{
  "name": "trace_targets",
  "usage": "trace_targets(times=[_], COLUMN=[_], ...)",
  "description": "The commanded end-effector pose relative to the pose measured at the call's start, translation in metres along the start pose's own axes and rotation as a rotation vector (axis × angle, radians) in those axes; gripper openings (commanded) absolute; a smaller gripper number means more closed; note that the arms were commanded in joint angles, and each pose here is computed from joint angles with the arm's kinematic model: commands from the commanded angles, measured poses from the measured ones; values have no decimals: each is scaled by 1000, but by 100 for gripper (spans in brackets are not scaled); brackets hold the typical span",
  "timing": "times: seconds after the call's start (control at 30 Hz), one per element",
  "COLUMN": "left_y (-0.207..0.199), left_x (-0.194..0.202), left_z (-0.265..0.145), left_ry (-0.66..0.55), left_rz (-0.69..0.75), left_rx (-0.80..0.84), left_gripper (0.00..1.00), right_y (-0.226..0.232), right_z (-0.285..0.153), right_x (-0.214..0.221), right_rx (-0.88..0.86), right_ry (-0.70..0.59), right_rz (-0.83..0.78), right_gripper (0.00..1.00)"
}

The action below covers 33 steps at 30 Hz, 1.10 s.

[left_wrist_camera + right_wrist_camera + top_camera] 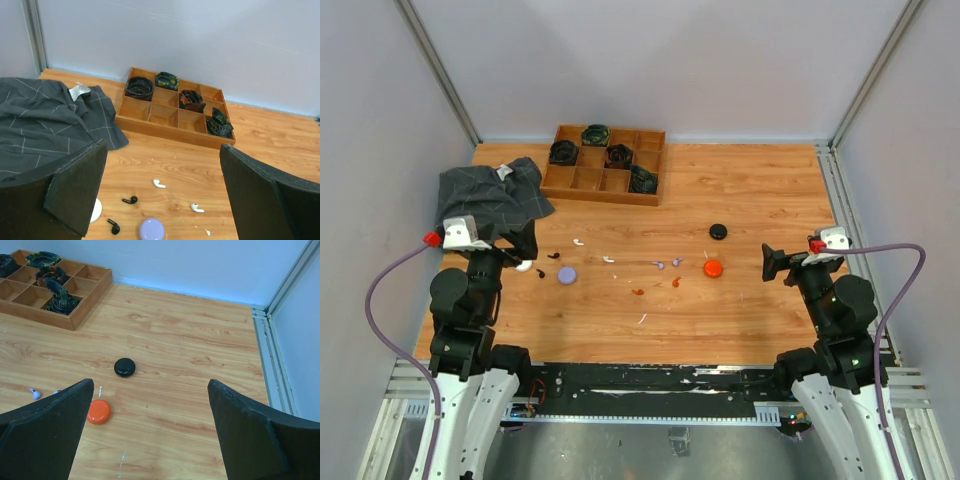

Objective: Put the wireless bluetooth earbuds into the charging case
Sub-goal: Adjust the charging case at the center of the board.

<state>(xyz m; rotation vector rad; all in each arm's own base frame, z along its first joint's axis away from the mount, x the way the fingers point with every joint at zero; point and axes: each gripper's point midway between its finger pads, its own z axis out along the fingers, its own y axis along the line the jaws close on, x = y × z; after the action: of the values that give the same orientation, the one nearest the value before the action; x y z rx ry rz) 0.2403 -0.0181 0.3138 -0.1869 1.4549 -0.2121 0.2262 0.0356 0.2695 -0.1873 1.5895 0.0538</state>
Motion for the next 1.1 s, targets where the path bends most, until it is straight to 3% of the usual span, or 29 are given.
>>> trace_targets(times=[0.0,0.33,0.6,1.07], left_y=[-1,-8,-4,-23], left_x=[-3,17,74,184], left_z=[4,15,18,30], left_ry=[-18,85,387,791], left_rz=[-2,-46,-209,-418], left_rx=[7,25,-84,-91], left_gripper=[99,99,99,97], right_y=[-6,1,7,15], right_z=[0,5,9,5], right_x=[-12,-6,-1,-4], right_rx=[30,0,-31,-77], right_ry=[-42,-22,0,-13], right_rz=[18,35,50,57], right_gripper=[99,99,99,99])
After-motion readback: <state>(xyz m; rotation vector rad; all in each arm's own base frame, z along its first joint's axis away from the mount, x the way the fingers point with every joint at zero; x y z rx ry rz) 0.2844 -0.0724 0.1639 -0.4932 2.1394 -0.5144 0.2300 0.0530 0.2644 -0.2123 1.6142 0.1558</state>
